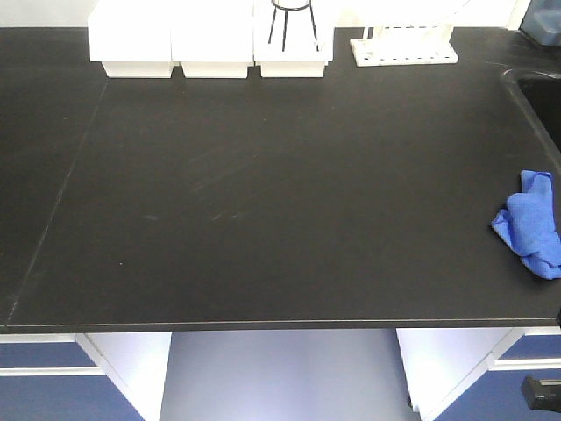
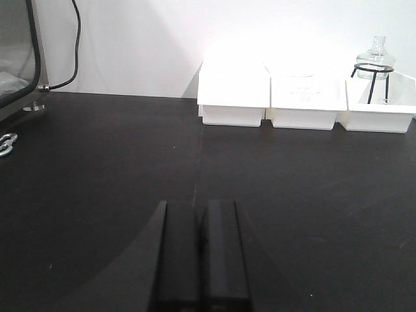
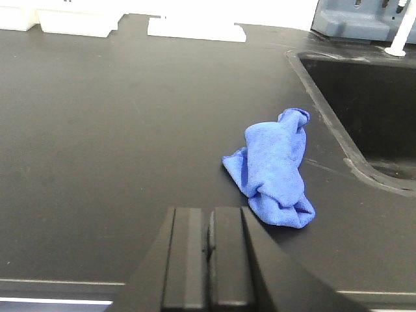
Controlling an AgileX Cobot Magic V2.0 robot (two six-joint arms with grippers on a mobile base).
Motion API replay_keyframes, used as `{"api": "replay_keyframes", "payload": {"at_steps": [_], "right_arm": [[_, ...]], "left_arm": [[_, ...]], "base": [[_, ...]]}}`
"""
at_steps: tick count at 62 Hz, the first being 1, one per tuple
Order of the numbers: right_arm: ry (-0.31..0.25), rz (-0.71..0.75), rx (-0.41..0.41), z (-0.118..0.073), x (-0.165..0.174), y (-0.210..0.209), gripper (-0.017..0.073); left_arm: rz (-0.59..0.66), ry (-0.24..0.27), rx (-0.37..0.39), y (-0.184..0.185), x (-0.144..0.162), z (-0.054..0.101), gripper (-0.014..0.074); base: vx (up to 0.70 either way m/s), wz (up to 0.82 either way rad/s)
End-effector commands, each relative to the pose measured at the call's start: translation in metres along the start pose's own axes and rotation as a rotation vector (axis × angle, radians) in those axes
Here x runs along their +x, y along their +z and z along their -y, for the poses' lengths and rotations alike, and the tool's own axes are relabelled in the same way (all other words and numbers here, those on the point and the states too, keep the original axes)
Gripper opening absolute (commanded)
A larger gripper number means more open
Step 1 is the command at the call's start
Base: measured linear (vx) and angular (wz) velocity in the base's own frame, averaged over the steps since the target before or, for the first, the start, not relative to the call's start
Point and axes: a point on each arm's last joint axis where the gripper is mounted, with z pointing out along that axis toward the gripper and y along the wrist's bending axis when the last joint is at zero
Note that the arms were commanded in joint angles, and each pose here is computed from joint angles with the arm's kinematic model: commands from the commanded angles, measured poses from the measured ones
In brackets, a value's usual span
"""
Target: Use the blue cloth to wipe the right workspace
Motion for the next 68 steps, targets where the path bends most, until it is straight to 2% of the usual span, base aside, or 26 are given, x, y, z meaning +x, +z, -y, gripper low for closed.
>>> {"api": "replay_keyframes", "payload": {"at_steps": [1, 52, 54, 57, 59, 62, 66, 68], "right_arm": [[-0.011, 0.066, 0.007, 0.000, -0.001, 0.001, -0.0008], [-0.011, 0.066, 0.007, 0.000, -0.001, 0.001, -0.0008], [-0.029, 0.066, 0.012, 0.000, -0.001, 0.001, -0.0008], [-0.116, 0.068, 0.032, 0.002, -0.001, 0.001, -0.0008], [-0.198, 0.077, 0.051, 0.003, -0.002, 0.001, -0.0008], [-0.265, 0.100, 0.067, 0.004, -0.004, 0.001, -0.0008], [-0.307, 0.151, 0.078, 0.004, -0.010, 0.000, -0.0008], [-0.297, 0.190, 0.074, 0.003, -0.013, -0.001, -0.0008]], "left_arm": [[0.063, -0.007, 0.018, 0.001, 0.002, 0.001, -0.0006], [0.063, -0.007, 0.018, 0.001, 0.002, 0.001, -0.0006], [0.063, -0.007, 0.018, 0.001, 0.002, 0.001, -0.0006], [0.063, -0.006, 0.033, 0.000, 0.002, 0.002, -0.0006], [0.062, -0.006, 0.050, 0.000, 0.002, 0.003, -0.0006], [0.061, -0.005, 0.073, 0.000, 0.002, 0.004, -0.0006], [0.060, -0.004, 0.092, 0.000, 0.002, 0.005, -0.0006], [0.060, -0.004, 0.099, 0.000, 0.002, 0.006, -0.0006]], "base": [[0.00, 0.00], [0.00, 0.00], [0.00, 0.00], [0.00, 0.00], [0.00, 0.00], [0.00, 0.00], [0.00, 0.00], [0.00, 0.00]]}}
